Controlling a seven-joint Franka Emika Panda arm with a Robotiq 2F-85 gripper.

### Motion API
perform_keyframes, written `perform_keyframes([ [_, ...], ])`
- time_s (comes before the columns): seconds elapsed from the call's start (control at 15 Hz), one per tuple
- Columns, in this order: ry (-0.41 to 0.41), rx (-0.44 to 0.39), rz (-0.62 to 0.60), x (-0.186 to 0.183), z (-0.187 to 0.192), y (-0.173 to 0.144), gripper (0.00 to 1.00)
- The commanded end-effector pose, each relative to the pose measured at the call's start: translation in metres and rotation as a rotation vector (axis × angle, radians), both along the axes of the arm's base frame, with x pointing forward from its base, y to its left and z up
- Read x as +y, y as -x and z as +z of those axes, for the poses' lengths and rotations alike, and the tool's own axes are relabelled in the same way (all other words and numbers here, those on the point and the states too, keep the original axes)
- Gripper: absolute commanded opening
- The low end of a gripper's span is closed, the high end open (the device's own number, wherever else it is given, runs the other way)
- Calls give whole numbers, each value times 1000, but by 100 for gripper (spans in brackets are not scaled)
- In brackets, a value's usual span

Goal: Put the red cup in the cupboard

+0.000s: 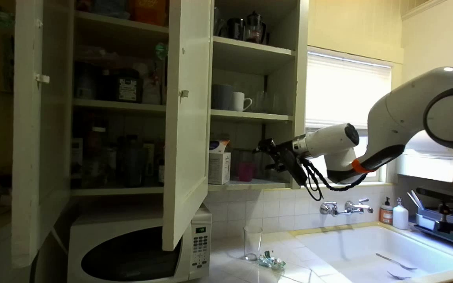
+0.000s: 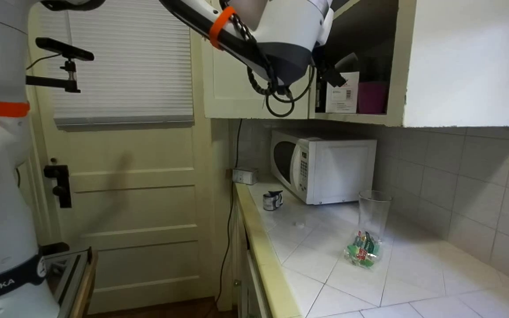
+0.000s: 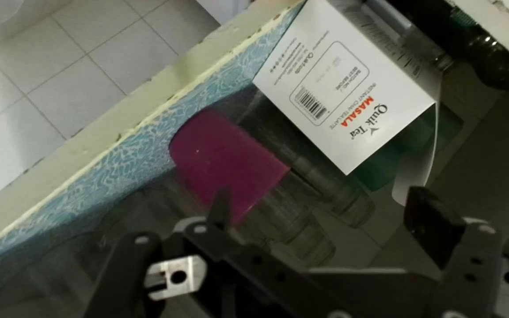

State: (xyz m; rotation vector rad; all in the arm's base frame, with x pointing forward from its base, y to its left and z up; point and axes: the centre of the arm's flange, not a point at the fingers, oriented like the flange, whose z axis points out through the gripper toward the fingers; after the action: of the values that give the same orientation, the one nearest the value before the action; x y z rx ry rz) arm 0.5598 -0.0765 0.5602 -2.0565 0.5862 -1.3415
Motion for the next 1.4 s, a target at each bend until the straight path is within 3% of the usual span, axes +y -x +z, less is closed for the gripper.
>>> perform_keyframes([
  [0.0, -173, 42, 80, -6, 8, -31, 100],
  [0.2, -250, 99, 233, -1, 14, -14, 100],
  [0.4, -338, 137, 310, -6, 34, 10, 100],
  [0.47, -353, 145, 294, -7, 41, 17, 100],
  [0.53, -312, 107, 281, 2, 16, 14, 100],
  [0.67, -326, 111, 265, -2, 28, 17, 100],
  [0.8, -469, 165, 248, 7, 27, 1, 100],
  [0.93, -547, 228, 241, 9, 31, -4, 100],
  [1.13, -614, 268, 195, 11, 18, -5, 100],
  [1.33, -664, 240, 216, 5, 3, -1, 100],
])
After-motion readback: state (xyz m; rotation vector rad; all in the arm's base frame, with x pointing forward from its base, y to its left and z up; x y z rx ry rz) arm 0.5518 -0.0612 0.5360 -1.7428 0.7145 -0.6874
